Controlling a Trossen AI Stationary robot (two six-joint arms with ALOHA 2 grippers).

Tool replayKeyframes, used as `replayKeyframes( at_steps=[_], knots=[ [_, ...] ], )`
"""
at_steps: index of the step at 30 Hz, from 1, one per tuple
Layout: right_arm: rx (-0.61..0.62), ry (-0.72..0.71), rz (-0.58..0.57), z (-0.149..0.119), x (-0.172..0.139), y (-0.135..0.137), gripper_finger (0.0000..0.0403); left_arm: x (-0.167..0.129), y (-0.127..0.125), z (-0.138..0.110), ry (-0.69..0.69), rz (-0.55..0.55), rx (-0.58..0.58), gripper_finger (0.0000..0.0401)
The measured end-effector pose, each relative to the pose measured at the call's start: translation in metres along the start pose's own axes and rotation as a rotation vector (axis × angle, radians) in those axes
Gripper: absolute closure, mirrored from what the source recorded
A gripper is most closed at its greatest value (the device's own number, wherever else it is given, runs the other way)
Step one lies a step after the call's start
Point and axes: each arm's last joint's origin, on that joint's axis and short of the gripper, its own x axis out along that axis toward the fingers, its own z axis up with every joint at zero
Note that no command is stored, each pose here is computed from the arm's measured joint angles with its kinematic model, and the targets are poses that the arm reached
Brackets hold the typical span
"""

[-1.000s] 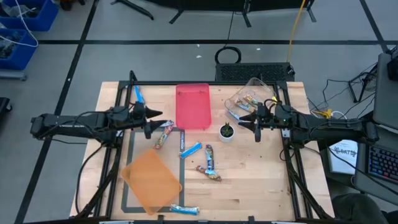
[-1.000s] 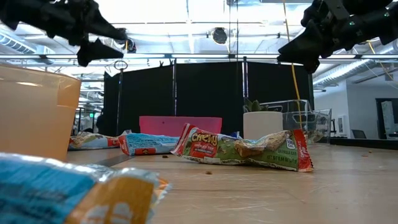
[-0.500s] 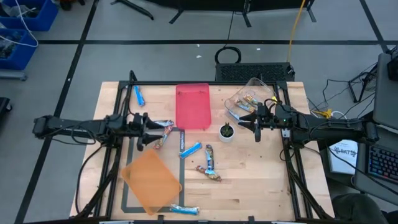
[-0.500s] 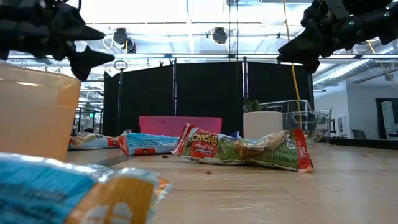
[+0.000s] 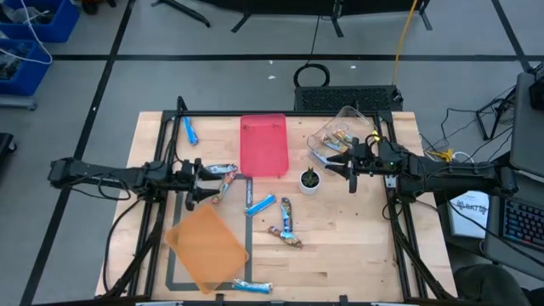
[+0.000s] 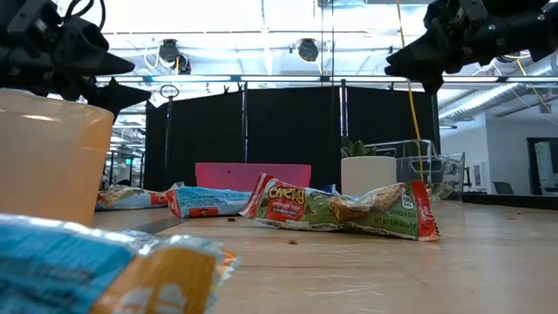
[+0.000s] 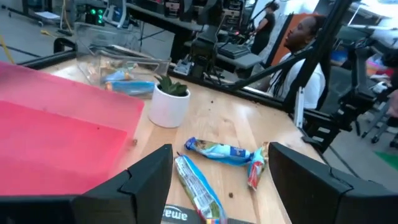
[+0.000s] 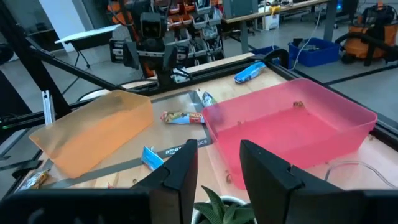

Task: Pick and place Granola Bars by type
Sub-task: Put the blue granola bar into the red bin

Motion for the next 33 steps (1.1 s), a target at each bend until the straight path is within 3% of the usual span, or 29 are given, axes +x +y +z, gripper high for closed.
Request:
replayKeyframes(
  at_steps=[5, 21, 26, 33],
  knots=[
    [-0.002, 0.002, 0.000, 0.000, 0.000, 0.000, 0.0289, -0.002, -0.002, -0.001, -0.040, -0.029, 0.017, 0.0136],
    [-0.057, -0.003, 0.040, 0.001, 0.001, 0.001, 0.0289, -0.003, -0.007, -0.010, 0.018, -0.081, 0.059, 0.0144],
    [-0.050, 0.042, 0.094, -0.003, 0.006, 0.004, 0.0282, -0.003, -0.007, -0.010, 0.028, -0.080, -0.035, 0.0144],
    [-0.077, 0.066, 0.181, 0.010, 0.018, 0.020, 0.0238, -0.003, -0.007, -0.010, 0.032, -0.079, -0.127, 0.0144]
  ],
)
